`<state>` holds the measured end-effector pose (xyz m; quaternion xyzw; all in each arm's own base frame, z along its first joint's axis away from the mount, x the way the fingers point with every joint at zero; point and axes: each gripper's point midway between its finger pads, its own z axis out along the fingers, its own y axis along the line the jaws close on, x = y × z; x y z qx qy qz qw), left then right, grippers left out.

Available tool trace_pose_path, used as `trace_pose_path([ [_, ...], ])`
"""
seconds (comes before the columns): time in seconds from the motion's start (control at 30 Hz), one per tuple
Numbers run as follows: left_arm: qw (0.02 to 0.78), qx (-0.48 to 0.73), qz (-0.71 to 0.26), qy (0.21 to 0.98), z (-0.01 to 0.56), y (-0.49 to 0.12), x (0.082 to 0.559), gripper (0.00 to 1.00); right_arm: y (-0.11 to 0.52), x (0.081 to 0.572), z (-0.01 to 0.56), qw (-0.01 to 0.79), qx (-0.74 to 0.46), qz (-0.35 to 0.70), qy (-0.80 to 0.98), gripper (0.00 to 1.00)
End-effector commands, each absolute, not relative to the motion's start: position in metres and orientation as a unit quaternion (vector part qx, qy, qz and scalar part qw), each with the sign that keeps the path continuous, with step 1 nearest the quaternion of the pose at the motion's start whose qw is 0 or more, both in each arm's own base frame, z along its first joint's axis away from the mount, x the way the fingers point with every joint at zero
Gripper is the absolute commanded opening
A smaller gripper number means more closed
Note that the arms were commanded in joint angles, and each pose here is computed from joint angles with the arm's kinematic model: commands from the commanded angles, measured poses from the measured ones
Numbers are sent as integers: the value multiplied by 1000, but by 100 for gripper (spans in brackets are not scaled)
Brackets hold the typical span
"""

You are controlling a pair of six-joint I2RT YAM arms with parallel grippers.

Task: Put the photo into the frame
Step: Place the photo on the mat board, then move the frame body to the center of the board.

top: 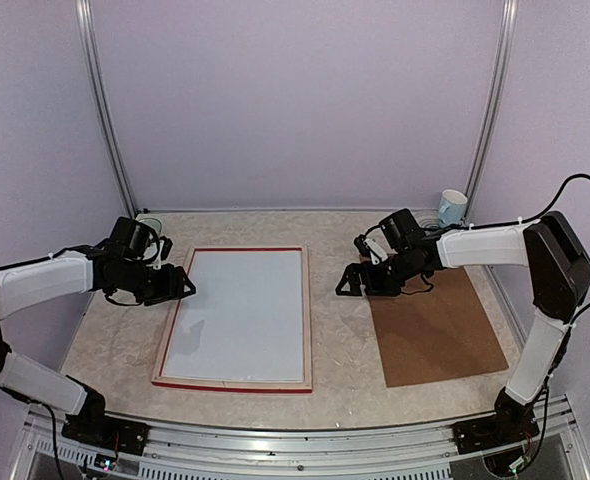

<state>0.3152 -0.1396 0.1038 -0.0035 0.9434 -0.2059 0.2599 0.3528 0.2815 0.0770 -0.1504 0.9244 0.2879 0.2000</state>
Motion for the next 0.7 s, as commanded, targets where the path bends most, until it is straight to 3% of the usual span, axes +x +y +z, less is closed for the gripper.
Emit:
trace_pose_path([
  [0.0, 284, 1, -204, 937, 123, -140, 321, 70, 280, 355, 83, 209, -149, 294, 921, 99],
  [0.13, 287, 1, -203, 936, 124, -140, 322, 76, 280, 355, 83, 209, -149, 294, 921, 99],
  [0.33, 295, 3, -206, 933, 129, -144, 323, 99, 280, 356, 82, 208, -150, 293, 921, 99],
  [0.67, 329, -16, -174, 928, 143, -138, 331, 99, 274, 359, 84, 214, -143, 290, 922, 99],
])
